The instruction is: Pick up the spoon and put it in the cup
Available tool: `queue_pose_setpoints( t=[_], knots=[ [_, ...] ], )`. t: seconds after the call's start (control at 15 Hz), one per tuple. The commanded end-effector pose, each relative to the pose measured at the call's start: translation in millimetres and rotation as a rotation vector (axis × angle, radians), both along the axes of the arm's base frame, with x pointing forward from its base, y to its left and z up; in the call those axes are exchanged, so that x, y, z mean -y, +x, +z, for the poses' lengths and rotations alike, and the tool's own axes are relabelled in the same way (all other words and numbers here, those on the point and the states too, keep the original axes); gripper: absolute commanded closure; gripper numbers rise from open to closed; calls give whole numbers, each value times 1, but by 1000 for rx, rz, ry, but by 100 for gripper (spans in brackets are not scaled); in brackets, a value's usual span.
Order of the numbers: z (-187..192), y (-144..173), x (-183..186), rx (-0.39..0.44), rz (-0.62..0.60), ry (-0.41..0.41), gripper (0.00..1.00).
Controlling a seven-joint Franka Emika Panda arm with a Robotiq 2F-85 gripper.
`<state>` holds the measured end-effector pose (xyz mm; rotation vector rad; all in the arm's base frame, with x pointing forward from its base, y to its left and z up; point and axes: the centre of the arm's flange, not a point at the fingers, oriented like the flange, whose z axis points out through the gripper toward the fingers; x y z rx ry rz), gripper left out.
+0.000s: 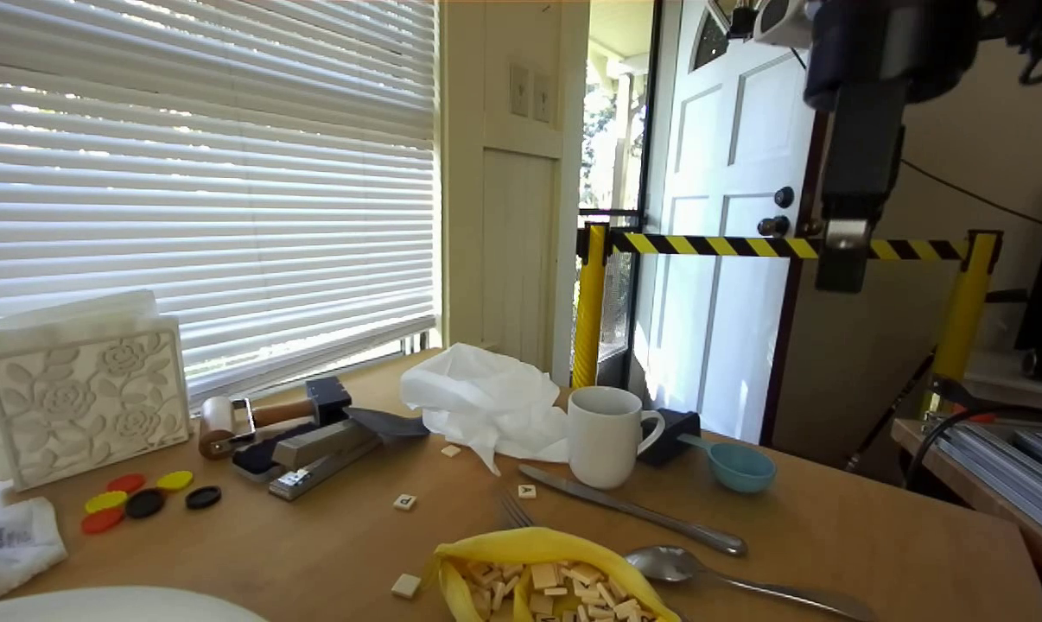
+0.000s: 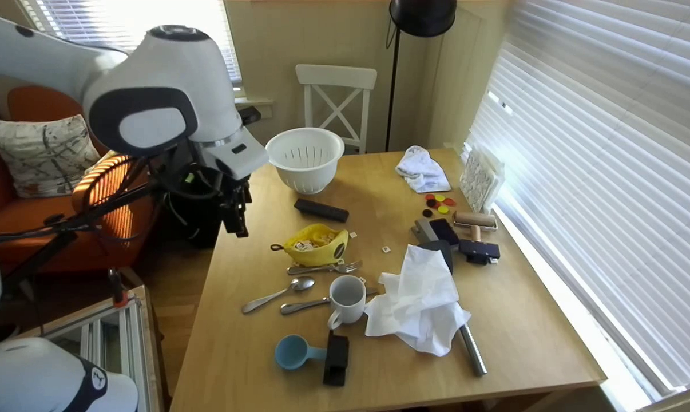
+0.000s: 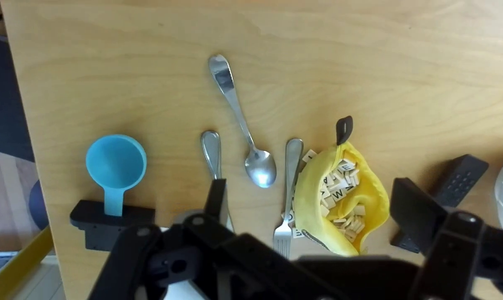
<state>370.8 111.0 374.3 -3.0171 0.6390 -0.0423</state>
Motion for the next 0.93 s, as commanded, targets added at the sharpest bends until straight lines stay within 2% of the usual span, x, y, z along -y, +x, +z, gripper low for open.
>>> queue_pose_setpoints(
  t=[0.0,0.13,0.2,0.27,0.47,0.53,0.6,0.67,0.87],
  knots=[
    [-68,13,-1,50,17,-8,0],
    [-97,16,4,26,-1,-16,0],
    [-106,15,8,-31,19,55,0],
    [-78,3,6,13,6,3,0],
    [-104,6,12,-38,11,23,0],
    [-100,6,18,-153,-42,-49,0],
    [-112,10,23,-155,-28,-60,0],
    [-121,13,27,-198,-42,-109,0],
    [-144,21,32,-201,-10,-169,0]
  ],
)
